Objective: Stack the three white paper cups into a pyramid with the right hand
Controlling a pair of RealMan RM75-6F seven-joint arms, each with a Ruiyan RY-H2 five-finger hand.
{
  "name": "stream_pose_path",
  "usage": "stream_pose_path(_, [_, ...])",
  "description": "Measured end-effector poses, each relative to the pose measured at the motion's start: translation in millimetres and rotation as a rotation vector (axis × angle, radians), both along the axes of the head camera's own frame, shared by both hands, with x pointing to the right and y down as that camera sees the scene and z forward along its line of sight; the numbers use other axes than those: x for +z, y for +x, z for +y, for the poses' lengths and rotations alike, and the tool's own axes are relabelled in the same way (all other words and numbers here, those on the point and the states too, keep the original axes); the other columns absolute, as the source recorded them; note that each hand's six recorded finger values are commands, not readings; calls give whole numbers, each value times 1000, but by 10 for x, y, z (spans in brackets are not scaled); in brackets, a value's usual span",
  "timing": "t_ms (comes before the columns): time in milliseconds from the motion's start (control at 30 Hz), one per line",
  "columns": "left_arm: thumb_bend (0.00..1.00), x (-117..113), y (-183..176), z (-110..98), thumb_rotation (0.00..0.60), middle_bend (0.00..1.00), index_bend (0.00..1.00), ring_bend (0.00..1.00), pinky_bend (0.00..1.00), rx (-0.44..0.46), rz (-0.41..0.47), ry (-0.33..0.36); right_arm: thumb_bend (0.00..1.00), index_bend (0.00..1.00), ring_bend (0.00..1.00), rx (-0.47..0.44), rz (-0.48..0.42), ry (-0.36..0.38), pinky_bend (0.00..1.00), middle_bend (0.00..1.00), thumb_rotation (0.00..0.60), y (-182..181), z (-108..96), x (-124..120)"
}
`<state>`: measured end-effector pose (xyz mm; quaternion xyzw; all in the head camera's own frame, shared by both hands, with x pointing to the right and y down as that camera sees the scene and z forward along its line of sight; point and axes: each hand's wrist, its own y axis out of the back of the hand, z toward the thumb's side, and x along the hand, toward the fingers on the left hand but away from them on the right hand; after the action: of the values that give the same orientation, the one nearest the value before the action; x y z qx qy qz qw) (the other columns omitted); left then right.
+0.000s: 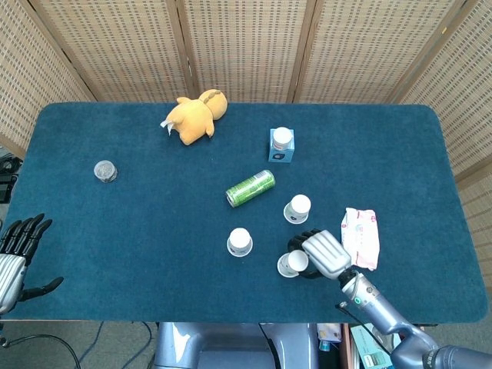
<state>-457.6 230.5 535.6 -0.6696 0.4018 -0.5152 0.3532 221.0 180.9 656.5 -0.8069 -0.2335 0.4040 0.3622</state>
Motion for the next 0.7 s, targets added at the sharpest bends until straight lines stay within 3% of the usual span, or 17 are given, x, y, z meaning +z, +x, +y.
stream_pose_path(333, [169,0,-4,-5,600,0,0,0,0,-3,4,-1,386,496,453,-15,39,70,505,564,600,-171,-277,-61])
stream_pose_path(700, [168,-19,-42,-26,600,0,0,0,0,-15,16,0,387,496,453,-95,98,115,505,558,600,-531,-324,16])
